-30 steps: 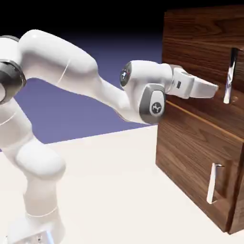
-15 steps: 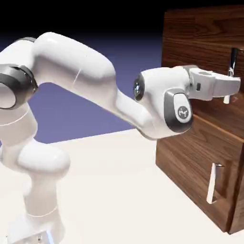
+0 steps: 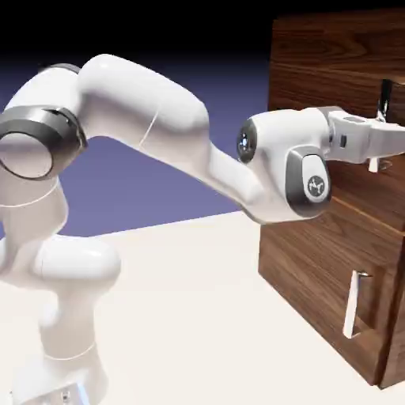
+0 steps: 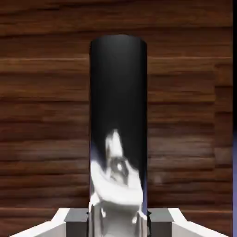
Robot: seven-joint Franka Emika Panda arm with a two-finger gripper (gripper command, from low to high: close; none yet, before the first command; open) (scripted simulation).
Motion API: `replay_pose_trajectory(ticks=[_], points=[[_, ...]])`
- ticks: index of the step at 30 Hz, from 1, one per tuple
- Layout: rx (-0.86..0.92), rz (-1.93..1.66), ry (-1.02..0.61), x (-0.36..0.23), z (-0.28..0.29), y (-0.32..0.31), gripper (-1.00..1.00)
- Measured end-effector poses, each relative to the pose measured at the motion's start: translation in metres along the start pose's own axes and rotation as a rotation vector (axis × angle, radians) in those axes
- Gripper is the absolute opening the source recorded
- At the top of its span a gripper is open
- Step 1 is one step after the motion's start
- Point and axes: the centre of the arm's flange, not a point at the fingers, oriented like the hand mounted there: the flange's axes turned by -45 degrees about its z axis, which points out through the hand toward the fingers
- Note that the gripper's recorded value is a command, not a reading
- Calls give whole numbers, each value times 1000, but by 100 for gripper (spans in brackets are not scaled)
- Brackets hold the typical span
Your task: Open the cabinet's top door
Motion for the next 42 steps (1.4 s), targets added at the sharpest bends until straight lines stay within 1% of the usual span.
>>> replay_pose_trajectory(ticks=[22,31,37,42], points=[[-179,-1,0,0,-78,-33,-100],[-205,1,0,0,-89,-39,-100],[-278,0,0,0,-119,-57,-100],[-291,-5,4,0,-122,-60,-100]])
